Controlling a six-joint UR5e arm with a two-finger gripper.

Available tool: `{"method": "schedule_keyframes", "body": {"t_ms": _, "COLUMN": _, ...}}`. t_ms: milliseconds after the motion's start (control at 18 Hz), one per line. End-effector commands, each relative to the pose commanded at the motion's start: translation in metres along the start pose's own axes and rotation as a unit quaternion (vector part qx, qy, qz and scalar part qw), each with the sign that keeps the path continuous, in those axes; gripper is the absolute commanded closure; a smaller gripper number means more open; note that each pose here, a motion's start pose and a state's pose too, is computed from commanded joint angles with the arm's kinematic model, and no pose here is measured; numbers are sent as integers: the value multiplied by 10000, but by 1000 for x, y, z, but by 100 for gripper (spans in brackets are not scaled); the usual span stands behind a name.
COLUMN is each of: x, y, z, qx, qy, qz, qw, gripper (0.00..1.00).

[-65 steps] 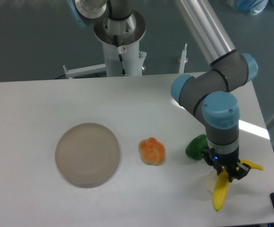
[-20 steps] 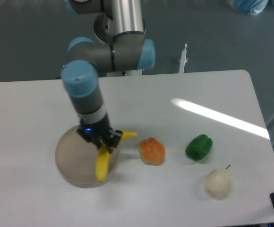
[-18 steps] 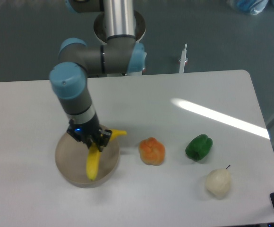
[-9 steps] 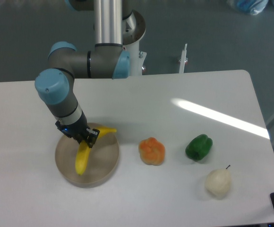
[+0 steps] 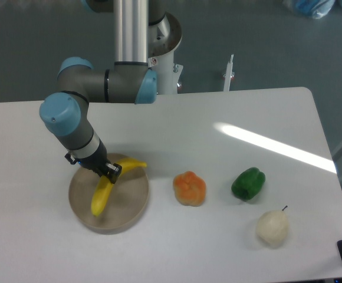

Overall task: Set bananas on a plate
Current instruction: 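Lower the banana onto the plate and open the gripper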

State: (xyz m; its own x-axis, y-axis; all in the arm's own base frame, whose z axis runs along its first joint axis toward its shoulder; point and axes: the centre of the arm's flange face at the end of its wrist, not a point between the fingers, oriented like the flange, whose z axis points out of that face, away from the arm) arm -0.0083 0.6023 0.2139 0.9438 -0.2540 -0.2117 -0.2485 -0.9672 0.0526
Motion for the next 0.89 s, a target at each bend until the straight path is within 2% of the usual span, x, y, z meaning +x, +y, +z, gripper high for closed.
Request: {"method": "schedule_keyframes", "body": {"t_ms": 889, "x": 15, "y": -6, "z": 15, "qx": -115, "qy": 53, "qz": 138, "qw": 9998, "gripper": 67}}
